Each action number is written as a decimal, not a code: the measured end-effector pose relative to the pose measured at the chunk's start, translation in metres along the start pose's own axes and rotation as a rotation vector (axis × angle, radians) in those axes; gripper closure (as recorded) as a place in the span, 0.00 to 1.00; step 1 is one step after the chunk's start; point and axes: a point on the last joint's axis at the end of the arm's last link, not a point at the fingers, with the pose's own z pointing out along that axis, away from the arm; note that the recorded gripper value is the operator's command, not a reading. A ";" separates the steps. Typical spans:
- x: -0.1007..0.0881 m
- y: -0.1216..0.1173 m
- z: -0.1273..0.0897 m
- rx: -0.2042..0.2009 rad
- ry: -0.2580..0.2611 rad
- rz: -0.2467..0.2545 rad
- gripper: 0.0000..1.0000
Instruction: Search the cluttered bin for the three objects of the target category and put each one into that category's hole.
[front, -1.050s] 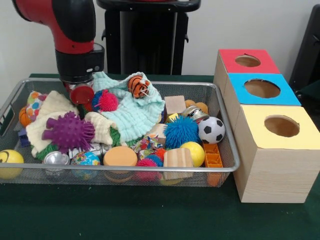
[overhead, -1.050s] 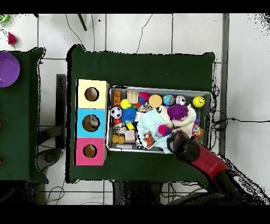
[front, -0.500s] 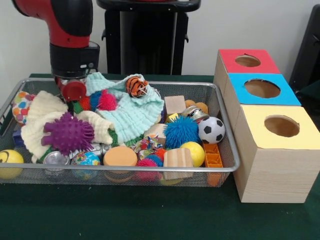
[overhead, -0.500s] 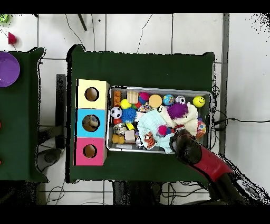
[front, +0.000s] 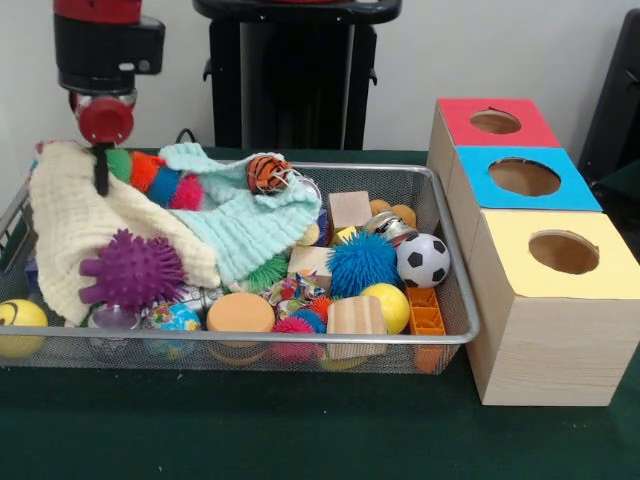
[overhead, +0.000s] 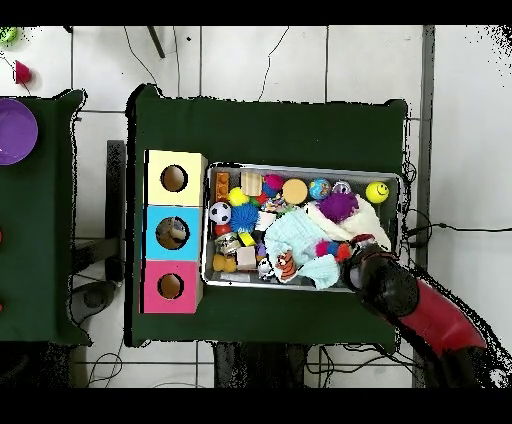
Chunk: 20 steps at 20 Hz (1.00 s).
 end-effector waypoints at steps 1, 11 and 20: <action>-0.006 -0.001 -0.007 0.009 0.010 0.006 1.00; -0.065 0.000 -0.061 0.064 0.055 0.045 1.00; -0.086 0.014 -0.096 0.050 -0.008 0.019 1.00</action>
